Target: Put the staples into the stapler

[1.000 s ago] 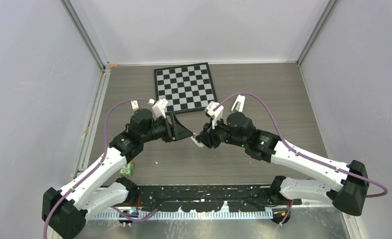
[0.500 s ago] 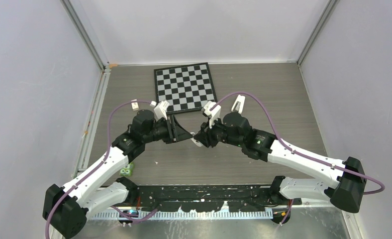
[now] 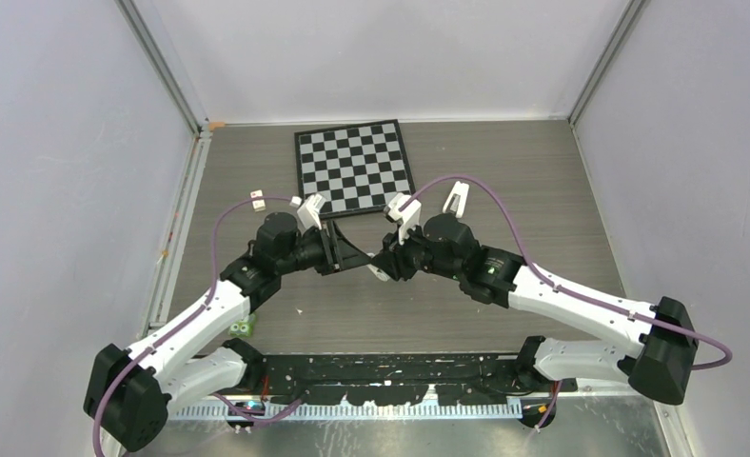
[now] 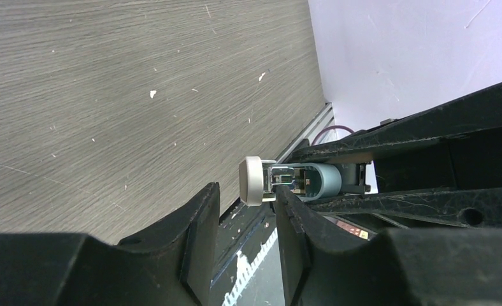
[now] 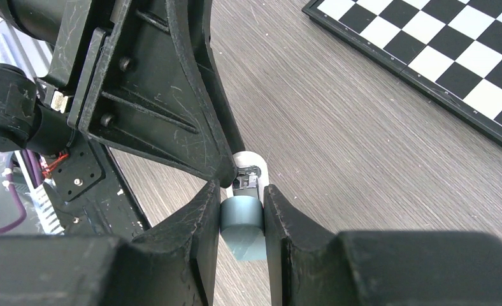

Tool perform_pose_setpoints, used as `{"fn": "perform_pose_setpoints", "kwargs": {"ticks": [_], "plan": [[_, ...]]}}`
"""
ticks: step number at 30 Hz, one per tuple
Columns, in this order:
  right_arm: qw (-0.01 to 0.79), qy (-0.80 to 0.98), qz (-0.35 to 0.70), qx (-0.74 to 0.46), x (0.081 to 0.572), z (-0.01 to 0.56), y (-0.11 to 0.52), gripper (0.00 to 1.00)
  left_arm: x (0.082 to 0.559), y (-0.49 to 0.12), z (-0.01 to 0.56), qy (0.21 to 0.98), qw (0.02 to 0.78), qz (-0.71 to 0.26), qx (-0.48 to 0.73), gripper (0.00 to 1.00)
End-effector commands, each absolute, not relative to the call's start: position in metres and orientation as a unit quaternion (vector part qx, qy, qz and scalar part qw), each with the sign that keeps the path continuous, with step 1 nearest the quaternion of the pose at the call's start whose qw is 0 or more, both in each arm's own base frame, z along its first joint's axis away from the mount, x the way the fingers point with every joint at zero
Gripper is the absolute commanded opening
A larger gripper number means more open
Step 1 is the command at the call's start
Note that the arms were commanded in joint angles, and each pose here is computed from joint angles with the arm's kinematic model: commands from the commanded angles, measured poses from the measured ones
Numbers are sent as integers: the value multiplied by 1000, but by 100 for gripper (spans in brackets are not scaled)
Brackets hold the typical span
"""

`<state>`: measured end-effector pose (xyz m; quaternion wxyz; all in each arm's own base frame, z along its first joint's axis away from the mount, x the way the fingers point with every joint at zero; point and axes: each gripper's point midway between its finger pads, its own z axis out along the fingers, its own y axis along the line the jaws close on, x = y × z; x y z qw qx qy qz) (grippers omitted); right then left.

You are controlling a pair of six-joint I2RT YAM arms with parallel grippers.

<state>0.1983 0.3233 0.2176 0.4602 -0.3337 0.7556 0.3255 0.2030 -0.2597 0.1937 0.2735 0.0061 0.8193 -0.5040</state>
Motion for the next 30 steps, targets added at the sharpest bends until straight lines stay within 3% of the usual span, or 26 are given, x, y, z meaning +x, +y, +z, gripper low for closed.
{"fn": "perform_pose_setpoints", "kwargs": {"ticks": [1, 5, 11, 12, 30], "plan": [[496, 707, 379, -331, 197, 256, 344, 20, 207, -265, 203, 803, 290, -520, 13, 39], [494, 707, 384, -331, 197, 255, 347, 20, 210, -266, 206, 796, 299, -527, 11, 35], [492, 711, 383, -326, 197, 251, 346, 20, 212, -262, 203, 795, 312, -521, 3, 2], [492, 712, 382, -325, 197, 250, 345, 20, 213, -261, 203, 795, 317, -518, 2, 0], [470, 734, 364, -328, 182, 225, 320, 25, 228, -217, 196, 822, 385, -415, -61, 0]]}}
